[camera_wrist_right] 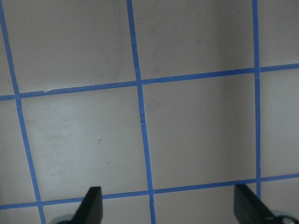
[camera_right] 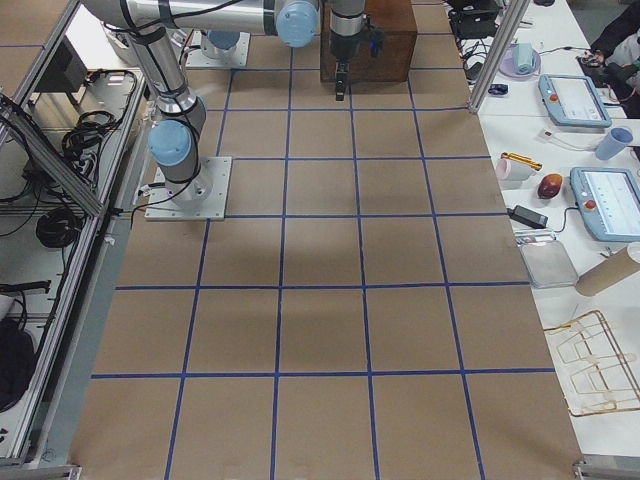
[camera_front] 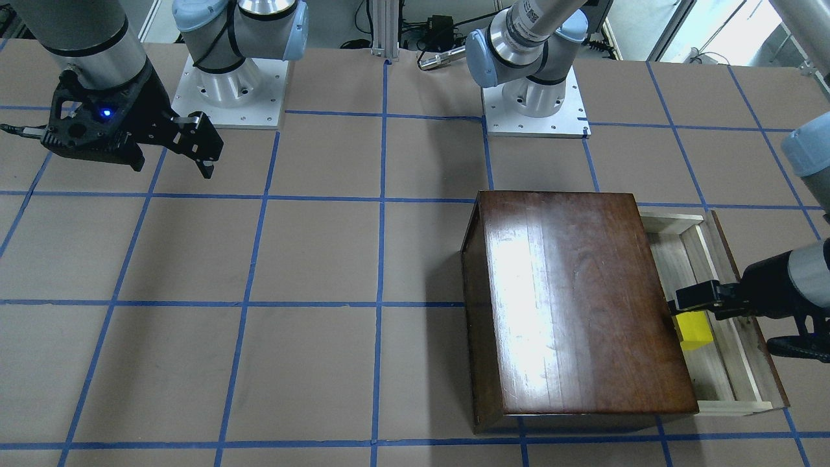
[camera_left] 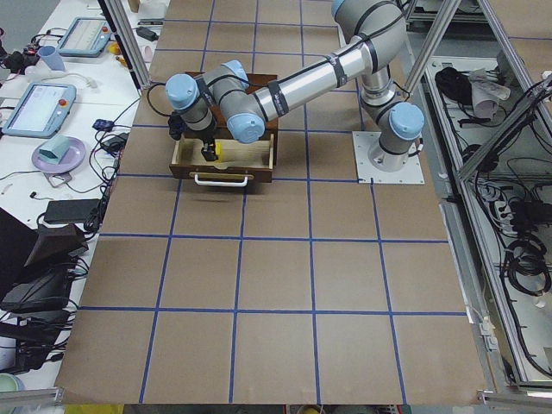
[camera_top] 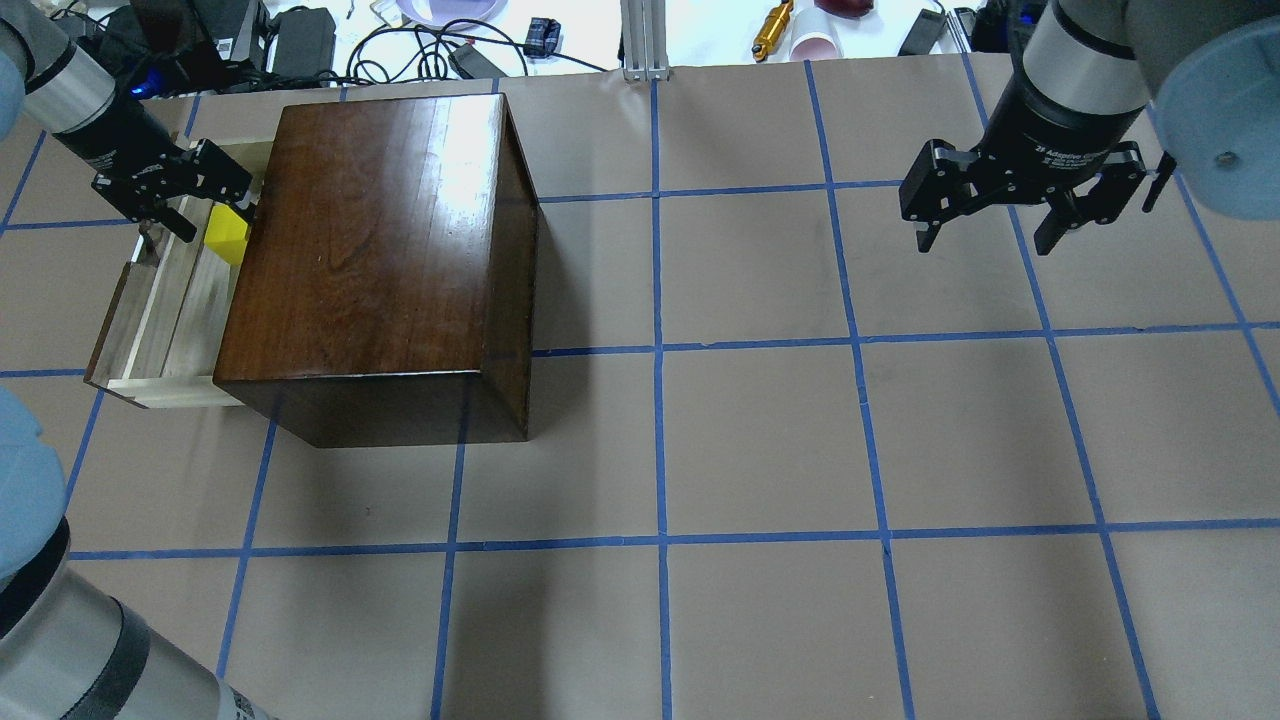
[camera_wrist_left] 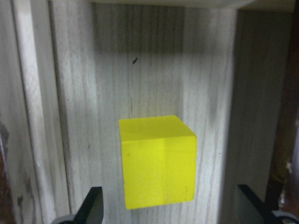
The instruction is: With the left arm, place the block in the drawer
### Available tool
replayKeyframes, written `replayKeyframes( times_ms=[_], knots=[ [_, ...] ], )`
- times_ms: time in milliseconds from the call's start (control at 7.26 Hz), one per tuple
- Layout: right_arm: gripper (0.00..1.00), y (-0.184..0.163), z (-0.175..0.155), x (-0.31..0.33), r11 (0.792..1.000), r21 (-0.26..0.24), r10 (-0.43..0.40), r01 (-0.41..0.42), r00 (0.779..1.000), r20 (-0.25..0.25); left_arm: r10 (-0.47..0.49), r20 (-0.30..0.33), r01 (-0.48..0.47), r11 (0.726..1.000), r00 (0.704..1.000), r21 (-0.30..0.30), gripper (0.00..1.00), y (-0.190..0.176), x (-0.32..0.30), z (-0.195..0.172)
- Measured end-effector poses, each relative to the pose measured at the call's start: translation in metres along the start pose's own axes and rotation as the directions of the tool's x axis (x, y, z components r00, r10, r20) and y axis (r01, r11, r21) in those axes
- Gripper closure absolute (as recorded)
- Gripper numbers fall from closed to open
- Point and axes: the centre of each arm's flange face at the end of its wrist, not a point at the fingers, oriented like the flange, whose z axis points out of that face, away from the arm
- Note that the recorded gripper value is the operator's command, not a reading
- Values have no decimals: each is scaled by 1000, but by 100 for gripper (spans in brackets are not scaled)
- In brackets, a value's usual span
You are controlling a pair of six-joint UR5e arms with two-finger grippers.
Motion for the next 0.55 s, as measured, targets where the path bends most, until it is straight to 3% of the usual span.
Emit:
replayKeyframes(
  times_ms=[413, 551],
  knots=[
    [0, 0, 1, 0, 1000, -1, 0, 0, 1000, 0, -74, 15, 73, 997, 997, 2, 0, 18, 28, -60],
    [0, 0, 1, 0, 1000, -1, 0, 0, 1000, 0, -76, 60, 76, 997, 995, 7, 0, 26, 43, -81]
  ],
)
